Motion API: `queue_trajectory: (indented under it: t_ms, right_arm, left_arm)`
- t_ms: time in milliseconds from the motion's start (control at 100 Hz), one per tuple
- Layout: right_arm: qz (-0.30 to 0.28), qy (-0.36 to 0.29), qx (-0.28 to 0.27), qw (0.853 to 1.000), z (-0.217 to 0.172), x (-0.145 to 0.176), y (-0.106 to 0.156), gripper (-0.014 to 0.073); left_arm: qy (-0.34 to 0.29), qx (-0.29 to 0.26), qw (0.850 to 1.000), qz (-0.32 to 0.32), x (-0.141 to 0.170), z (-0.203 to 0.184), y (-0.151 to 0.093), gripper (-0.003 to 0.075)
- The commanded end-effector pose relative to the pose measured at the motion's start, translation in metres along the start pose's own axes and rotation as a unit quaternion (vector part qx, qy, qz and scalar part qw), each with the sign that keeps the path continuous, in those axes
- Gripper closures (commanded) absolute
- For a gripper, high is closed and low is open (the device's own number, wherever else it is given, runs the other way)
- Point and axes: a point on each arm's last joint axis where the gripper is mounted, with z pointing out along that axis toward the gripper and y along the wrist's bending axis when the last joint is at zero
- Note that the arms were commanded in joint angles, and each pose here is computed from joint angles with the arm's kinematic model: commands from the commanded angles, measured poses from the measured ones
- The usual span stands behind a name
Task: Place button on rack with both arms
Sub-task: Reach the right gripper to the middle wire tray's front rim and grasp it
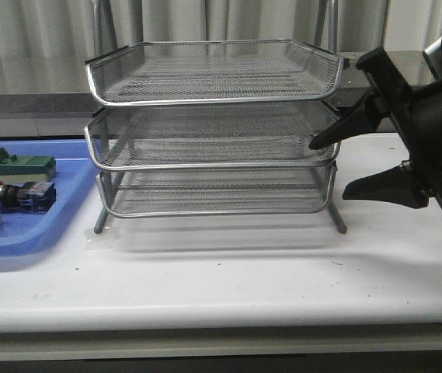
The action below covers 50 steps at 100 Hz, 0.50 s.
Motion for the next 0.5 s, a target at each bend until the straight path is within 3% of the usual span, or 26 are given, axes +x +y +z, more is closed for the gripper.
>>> queue_trajectory:
  t_ms: [0, 490]
  right_arm:
    - [0.001, -0.011, -0.064, 0.998, -0.003, -0.006, 0.019, 0.0107]
    - [-0.023, -0.024, -0.084, 0.996, 0.0, -0.021, 0.033, 0.0107]
  left_arm:
    - [-0.04, 0.003, 0.999, -0.009, 0.002, -0.002, -0.001, 0.0741]
    - [-0.04, 0.003, 0.999, -0.009, 0.002, -0.002, -0.001, 0.0741]
